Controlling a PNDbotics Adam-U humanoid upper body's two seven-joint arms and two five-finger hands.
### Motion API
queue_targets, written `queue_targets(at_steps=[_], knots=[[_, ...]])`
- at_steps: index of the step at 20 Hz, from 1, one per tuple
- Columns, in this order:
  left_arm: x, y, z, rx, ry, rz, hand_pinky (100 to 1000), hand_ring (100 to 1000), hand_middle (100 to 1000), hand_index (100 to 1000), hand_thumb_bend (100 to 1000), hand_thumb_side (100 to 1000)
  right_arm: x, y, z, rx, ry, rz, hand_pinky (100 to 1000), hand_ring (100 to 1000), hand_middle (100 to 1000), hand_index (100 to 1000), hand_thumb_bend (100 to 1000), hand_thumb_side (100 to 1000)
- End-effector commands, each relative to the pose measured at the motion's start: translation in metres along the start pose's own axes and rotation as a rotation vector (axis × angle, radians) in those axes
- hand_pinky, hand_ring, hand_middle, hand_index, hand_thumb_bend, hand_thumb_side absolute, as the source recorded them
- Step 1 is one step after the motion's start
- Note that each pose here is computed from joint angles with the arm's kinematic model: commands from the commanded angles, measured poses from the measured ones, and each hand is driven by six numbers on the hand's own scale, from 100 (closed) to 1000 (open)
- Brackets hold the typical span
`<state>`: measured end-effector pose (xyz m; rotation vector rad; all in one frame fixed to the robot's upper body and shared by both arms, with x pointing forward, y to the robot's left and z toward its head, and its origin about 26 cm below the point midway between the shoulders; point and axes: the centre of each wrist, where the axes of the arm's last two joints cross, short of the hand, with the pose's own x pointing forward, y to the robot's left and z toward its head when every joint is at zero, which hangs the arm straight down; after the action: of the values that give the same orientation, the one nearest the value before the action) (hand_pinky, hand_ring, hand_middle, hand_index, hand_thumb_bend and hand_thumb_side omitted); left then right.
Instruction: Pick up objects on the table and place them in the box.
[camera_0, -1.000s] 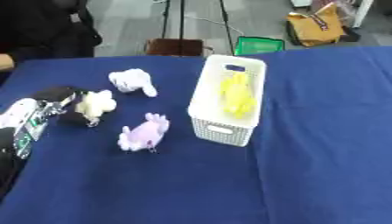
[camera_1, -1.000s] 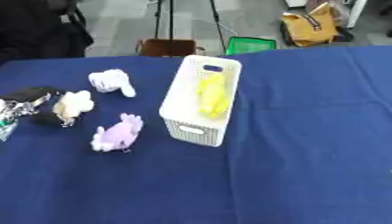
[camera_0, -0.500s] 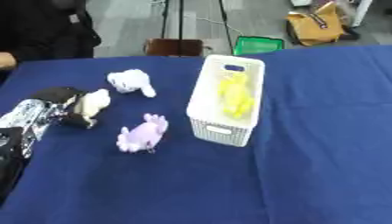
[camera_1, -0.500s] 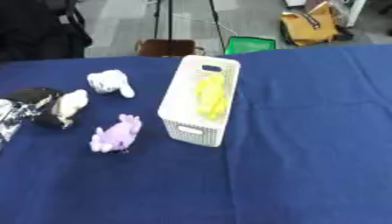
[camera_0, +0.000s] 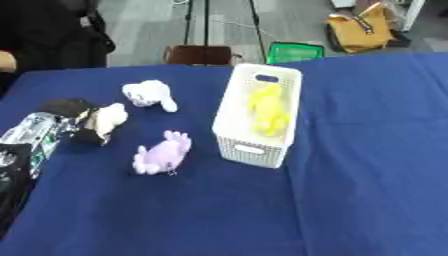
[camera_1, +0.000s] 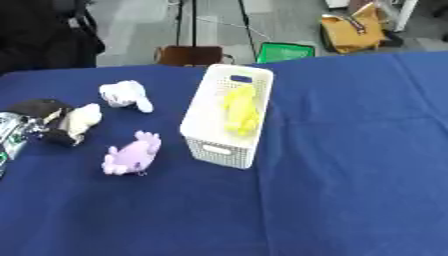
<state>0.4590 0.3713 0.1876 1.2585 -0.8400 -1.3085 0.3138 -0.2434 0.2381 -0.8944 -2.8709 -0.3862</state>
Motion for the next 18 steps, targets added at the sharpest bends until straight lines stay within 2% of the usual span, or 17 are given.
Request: queue_targets(at_steps=[1,3,4,8,9,13,18], knots=[[-0.007,0.0176,0.0033,0.062,0.0,0.016,607,694,705,822,239,681,0.0022,-0.0028,-0.0066,-0.009,-0.022,-0.003,818,839,667,756,100,889],[-0.0069,0.0195,0.0038,0.075,-0.01,0.026,604,691,702,819,234,680,0.002,-0.0031,-0.0065,-0.01,-0.021,-0.001,818,839,667,757,100,889],[-0.0068,0.0198,0.0039,0.077,-0.012,0.029,588,669,675,785,189,673,0.002,-0.0031,-0.0065,-0.011,-0.021,0.0,818,839,667,757,100,889],[-0.0056,0.0208,0.0038,0.078,-0.017,0.028,578,657,663,772,180,671,0.0021,-0.003,-0.0067,-0.012,-0.023,0.0,818,839,668,757,100,889],[-0.0052,0.021,0.0037,0.078,-0.018,0.028,552,622,622,736,154,673,0.002,-0.003,-0.0068,-0.013,-0.023,0.001,818,839,668,757,100,888],[-0.0045,0.0218,0.0038,0.085,-0.017,0.022,534,604,607,723,100,676,0.002,-0.0031,-0.0071,-0.015,-0.024,0.001,818,839,668,757,100,887],[-0.0039,0.0218,0.0042,0.105,0.002,-0.021,487,562,572,687,100,661,0.0018,-0.0033,-0.0072,-0.016,-0.024,0.002,818,839,668,757,100,886]])
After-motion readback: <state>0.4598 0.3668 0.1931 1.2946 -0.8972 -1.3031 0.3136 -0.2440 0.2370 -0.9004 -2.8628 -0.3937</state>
